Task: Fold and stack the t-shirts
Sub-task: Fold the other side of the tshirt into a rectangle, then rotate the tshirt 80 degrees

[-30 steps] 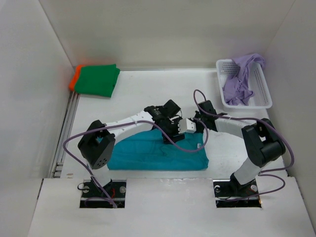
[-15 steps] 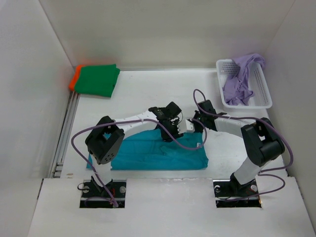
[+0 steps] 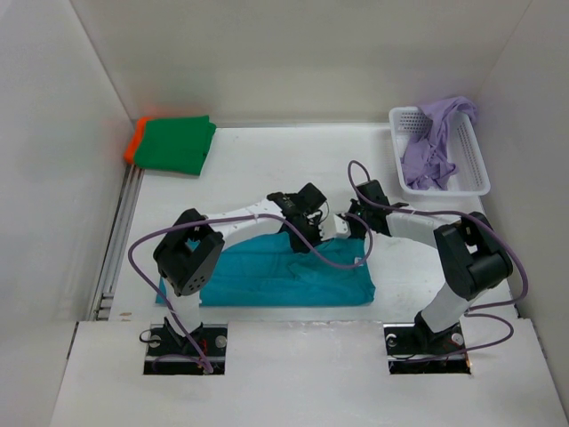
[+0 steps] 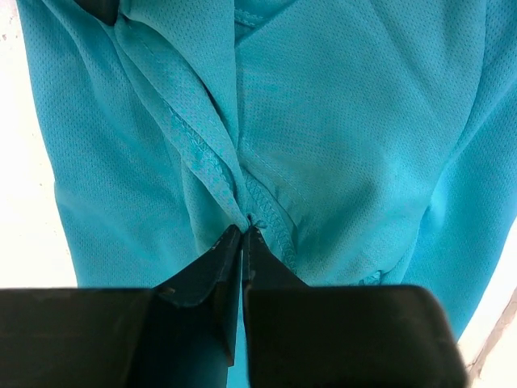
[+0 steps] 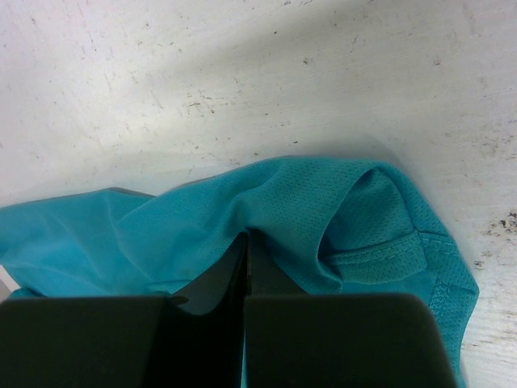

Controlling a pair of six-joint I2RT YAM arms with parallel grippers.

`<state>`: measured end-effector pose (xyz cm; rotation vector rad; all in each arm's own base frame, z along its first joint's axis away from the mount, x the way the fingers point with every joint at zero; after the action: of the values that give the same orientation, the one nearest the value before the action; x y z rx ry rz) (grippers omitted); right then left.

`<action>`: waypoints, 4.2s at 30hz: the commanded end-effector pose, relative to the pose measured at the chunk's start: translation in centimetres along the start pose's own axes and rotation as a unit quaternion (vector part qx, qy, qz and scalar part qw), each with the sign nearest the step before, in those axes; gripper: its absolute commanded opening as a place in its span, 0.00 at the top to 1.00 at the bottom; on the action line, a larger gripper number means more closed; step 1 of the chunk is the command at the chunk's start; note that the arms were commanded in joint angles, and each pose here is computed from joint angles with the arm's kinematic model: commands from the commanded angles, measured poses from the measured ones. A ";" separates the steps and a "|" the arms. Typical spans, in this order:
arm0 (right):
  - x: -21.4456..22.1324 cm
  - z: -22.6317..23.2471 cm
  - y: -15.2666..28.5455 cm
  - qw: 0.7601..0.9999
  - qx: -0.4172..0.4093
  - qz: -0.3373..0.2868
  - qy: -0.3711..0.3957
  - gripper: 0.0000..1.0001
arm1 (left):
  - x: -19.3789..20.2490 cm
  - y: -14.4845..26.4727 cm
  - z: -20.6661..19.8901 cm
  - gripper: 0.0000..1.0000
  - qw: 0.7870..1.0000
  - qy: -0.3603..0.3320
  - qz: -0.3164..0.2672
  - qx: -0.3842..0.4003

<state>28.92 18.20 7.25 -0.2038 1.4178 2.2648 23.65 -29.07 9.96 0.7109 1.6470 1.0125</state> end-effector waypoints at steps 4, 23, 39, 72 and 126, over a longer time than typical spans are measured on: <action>-1.1 1.2 1.6 0.999 -0.027 -0.033 0.002 1.00 | -0.7 2.8 1.3 1.00 0.999 0.016 -0.028 0.007; 7.6 2.0 7.7 0.999 -0.036 0.004 0.027 0.99 | 1.4 5.5 0.9 1.00 0.998 -0.015 0.011 0.052; 11.2 1.4 8.7 0.996 -0.061 0.049 0.038 0.70 | 2.4 6.5 0.3 0.63 0.997 -0.025 0.029 0.073; -3.9 -3.7 2.2 0.974 0.171 0.093 0.120 0.72 | 30.8 17.9 16.3 0.42 0.835 0.482 0.029 -0.264; -17.6 -1.9 -2.1 0.985 0.156 0.056 0.041 0.45 | 27.7 14.4 13.9 0.42 0.847 0.487 0.035 -0.211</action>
<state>46.24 12.33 10.25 -0.1665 1.8018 2.0433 28.20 4.81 7.60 -0.0493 2.1135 1.9413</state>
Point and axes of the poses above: each gripper's point midway between its finger pads, its own y axis back along the fingers, its own z axis along the line the jaws close on, x = y × z, the point moved 6 cm from there along y, back along the fingers, and after that the axes turned 11 degrees about y, right-handed, at the moved point
